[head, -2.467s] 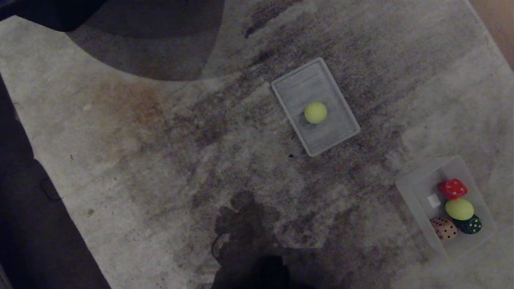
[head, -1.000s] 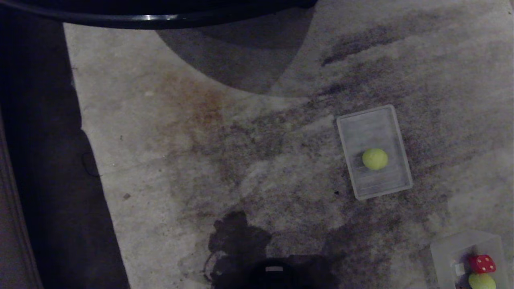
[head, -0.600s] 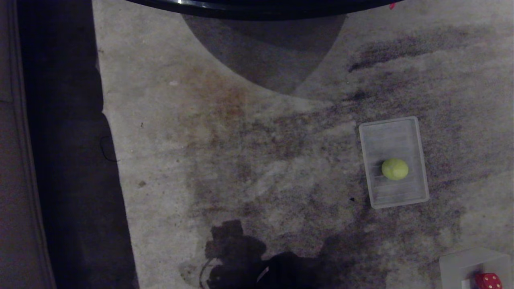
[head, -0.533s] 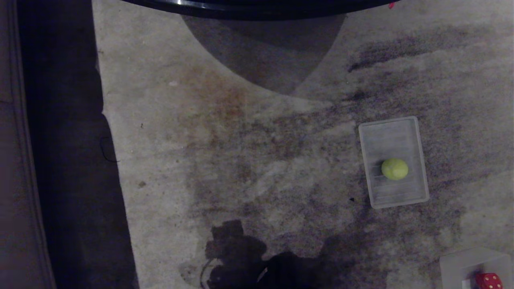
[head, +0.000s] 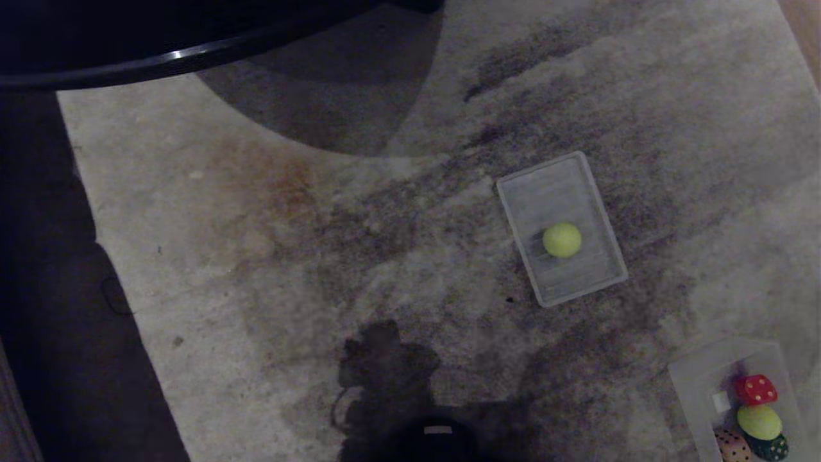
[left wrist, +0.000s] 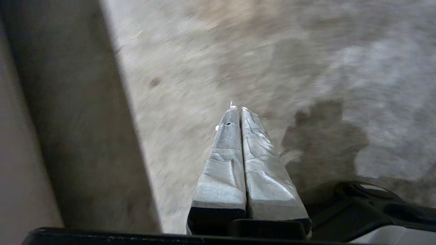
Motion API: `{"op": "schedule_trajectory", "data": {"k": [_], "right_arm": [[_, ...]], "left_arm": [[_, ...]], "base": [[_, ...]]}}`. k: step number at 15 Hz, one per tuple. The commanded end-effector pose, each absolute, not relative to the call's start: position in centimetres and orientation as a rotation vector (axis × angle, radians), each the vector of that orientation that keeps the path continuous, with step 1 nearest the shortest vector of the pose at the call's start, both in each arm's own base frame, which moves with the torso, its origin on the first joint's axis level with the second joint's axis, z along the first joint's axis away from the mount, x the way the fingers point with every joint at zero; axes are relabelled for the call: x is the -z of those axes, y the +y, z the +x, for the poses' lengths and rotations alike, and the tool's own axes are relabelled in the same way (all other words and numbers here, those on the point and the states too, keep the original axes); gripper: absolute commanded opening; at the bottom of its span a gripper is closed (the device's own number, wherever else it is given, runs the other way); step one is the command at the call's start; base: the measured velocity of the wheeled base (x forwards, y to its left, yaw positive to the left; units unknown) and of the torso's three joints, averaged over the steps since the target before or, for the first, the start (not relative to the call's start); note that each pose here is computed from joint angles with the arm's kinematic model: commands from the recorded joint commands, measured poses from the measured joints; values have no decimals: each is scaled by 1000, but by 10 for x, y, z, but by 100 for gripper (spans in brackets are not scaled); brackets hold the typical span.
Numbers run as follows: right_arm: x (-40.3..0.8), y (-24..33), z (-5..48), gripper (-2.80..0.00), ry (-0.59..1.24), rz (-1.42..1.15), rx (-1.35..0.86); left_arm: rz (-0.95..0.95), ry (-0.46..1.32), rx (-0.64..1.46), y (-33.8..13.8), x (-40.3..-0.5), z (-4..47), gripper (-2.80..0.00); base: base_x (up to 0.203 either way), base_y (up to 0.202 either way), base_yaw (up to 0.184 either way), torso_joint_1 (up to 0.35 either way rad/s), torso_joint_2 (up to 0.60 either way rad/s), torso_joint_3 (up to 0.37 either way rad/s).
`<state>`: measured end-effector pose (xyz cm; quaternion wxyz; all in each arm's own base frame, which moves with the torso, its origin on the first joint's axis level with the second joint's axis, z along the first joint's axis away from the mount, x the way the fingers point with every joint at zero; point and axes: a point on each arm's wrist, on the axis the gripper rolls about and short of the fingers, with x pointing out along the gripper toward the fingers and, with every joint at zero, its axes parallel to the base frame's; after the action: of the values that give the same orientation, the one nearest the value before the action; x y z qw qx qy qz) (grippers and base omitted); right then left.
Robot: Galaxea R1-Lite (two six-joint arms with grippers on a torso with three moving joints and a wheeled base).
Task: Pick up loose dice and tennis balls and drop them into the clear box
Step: Pick up the ball on the lid
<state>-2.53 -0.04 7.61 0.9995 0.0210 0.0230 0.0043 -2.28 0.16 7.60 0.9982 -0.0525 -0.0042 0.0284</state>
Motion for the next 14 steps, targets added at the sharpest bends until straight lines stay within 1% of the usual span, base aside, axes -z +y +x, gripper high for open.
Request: {"op": "schedule_trajectory", "data": {"k": [1,3,5,12,14], "right_arm": [[-76,0,-25,-280,48,43,-10],[-76,0,-25,-280,48,43,-8],[-76,0,-25,-280,48,43,-9],[-76,0,-25,-280,48,43,-9],[-76,0,-25,-280,48,43,-10]], "left_arm": [[-107,-6,-58,2,-76,-23,-280],[-106,-5,-58,2,-76,-23,-280],[-102,-4,-57,2,-76,-23,-280],[-104,-4,-57,2,-76,-23,-280],[-106,-5,-58,2,-76,-23,-280]], "base": [[3,9,-165,2,5,2],[0,8,-154,2,1,-1],[0,7,-97,6,2,1],[0,0,0,0,0,0],[1,110,-8,2,4,0]]}}
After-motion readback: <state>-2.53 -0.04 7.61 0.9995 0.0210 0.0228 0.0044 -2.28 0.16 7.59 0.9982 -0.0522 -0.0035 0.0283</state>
